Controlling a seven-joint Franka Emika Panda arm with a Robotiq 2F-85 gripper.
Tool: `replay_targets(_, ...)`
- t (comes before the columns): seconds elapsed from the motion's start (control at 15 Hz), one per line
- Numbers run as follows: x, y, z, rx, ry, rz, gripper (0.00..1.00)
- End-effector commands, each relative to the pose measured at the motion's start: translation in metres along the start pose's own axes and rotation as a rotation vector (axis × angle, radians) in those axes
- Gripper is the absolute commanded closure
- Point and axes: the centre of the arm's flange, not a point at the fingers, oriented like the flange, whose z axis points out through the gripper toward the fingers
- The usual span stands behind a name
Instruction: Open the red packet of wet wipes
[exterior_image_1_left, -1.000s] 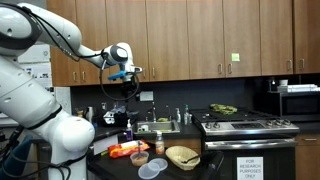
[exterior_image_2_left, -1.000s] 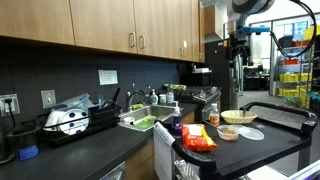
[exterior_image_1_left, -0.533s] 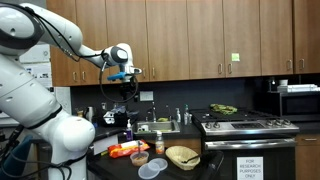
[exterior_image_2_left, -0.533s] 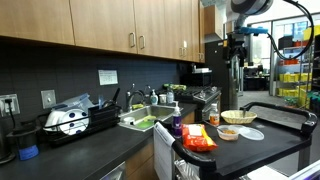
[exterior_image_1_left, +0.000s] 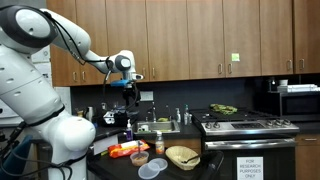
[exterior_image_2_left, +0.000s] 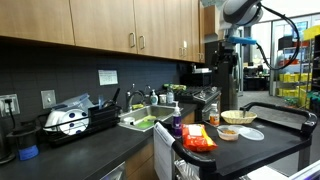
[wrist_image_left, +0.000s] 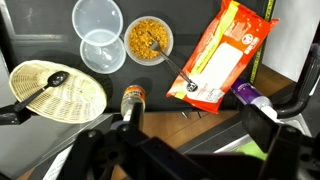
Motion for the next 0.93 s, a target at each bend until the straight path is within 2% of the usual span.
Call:
replay_targets(0.0,0.024,-0.023,0.026,0.040,0.027,0.077,0.00)
replay_targets(0.27,0.034,-0.041,0.053,0.063,0.041,0.155,0.00)
replay_targets(0.87,-0.002,-0.056,0.102,0.149,-0.067,0.308,0.00)
